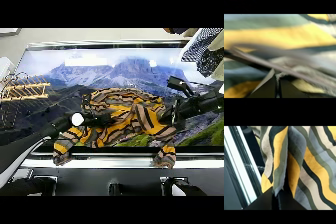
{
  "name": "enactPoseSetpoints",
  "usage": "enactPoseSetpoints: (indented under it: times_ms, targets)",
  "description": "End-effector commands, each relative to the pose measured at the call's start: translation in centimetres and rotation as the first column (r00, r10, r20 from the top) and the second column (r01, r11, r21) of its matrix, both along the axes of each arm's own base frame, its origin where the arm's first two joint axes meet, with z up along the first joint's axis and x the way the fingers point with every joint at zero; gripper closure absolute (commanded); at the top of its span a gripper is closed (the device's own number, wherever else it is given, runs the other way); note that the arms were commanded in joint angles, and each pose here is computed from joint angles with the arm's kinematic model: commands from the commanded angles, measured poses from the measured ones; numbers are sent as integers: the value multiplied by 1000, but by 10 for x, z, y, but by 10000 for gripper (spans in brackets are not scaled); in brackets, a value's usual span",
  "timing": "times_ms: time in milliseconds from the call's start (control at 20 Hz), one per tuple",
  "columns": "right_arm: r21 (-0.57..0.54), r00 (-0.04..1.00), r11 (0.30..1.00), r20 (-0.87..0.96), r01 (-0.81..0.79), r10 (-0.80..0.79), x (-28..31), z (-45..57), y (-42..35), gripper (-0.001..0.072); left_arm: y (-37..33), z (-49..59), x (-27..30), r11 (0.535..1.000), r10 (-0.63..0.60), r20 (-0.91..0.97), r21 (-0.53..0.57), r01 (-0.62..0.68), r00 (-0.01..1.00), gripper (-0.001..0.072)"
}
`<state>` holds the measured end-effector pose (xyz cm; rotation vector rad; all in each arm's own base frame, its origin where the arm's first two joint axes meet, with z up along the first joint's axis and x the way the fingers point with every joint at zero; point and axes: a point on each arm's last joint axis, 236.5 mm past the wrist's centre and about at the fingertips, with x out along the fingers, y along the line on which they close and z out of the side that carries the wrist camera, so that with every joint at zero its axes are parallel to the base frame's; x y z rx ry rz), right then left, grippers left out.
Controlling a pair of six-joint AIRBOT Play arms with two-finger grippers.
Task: Fold the clothes and pants, and hang the long-sleeved shirts on hangers.
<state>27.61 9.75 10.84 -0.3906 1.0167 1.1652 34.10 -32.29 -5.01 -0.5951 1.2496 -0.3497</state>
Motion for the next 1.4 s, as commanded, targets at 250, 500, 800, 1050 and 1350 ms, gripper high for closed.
enactPoseSetpoints:
  times_ms: [250, 500, 800, 1050, 1350]
  targets:
    - [-9, 998, 998, -15, 63, -63, -18, 16, 1, 687, 35, 32, 52, 998, 68, 78, -18, -67, 995, 693]
    - [-16, 996, 998, -57, 65, -66, -24, 4, 0, 687, 34, 59, 70, 998, 51, 146, -33, -46, 988, 693]
    - [-104, 989, 988, -83, 113, -122, -25, -7, -18, 687, 37, 58, 70, 999, 47, 140, -28, -43, 989, 693]
    - [-144, 988, 980, -55, 134, -143, -29, -4, -25, 688, 45, 58, 75, 998, 61, 137, -26, -58, 989, 693]
    - [-137, 989, 981, -33, 138, -144, -23, -3, -15, 688, 43, 78, 86, 998, 56, 187, -39, -49, 981, 693]
